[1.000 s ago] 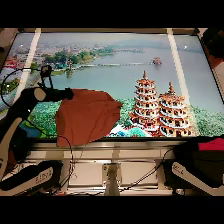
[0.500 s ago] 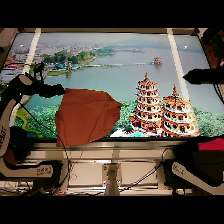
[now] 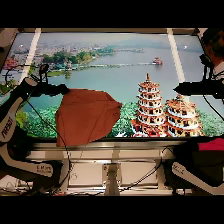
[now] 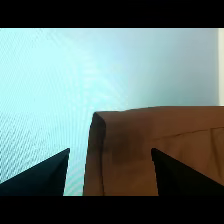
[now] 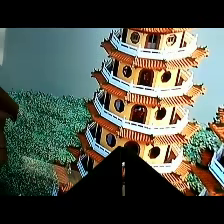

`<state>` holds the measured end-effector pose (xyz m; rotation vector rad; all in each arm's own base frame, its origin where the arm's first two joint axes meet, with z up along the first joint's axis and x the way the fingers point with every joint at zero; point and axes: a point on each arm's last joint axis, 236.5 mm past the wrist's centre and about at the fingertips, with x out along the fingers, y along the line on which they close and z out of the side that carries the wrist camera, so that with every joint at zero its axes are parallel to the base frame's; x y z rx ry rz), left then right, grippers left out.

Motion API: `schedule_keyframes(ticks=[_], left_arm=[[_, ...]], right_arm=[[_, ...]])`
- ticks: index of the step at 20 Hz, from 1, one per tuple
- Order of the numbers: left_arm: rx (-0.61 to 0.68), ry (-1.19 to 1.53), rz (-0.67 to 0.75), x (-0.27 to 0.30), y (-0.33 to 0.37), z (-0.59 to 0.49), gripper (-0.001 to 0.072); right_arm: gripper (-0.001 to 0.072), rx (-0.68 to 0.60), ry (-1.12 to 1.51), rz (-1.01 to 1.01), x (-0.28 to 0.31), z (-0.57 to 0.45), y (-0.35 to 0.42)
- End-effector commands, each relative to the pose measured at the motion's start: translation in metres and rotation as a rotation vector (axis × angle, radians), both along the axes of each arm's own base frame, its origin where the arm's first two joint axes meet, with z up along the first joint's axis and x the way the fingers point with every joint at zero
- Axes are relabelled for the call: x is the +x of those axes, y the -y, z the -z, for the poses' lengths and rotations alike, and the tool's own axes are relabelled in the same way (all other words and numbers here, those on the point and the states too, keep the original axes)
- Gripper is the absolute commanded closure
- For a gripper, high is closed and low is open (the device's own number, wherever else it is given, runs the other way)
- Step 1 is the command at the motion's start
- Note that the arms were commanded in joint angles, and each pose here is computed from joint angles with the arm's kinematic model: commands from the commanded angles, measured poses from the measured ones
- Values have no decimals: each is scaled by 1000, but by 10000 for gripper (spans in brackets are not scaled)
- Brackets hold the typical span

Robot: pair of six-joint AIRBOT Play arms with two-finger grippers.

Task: Fold the clothes and pants, and hang the long-sleeved shirts on hangers.

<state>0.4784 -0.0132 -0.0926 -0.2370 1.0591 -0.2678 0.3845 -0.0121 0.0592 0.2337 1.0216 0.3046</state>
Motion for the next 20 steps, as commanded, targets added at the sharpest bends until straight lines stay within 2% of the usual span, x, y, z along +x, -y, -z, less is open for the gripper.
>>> schedule_keyframes(ticks=[1, 5, 6, 8, 9, 10, 12, 13, 16, 20], left_arm=[[8, 24, 37, 6, 3, 12, 124], [-15, 20, 79, 5, 21, 19, 132], [-16, 18, 91, 4, 27, 19, 173], [-26, 3, 124, -1, 40, 20, 175], [-34, -9, 140, -5, 45, 20, 218], [-43, -23, 155, -9, 49, 21, 311], [-44, -44, 178, -15, 51, 23, 624], [-46, -46, 180, -16, 51, 23, 689], [-26, -15, 220, -14, 52, 17, 690], [22, 119, 316, -4, 55, -39, 691]], right_arm=[[698, 24, 18, 9, 4, -1, -4], [697, 28, 18, 10, 4, -1, -4], [697, 32, 20, 10, 5, -2, -5], [698, 40, 23, 11, 5, -3, -7], [697, 41, 23, 11, 5, -3, -7], [698, 41, 23, 11, 5, -3, -7], [697, 41, 23, 11, 5, -3, -7], [698, 41, 24, 11, 5, -3, -7], [697, 50, 26, 1, 6, -4, -12], [697, 45, 35, -115, 6, -5, -58]])
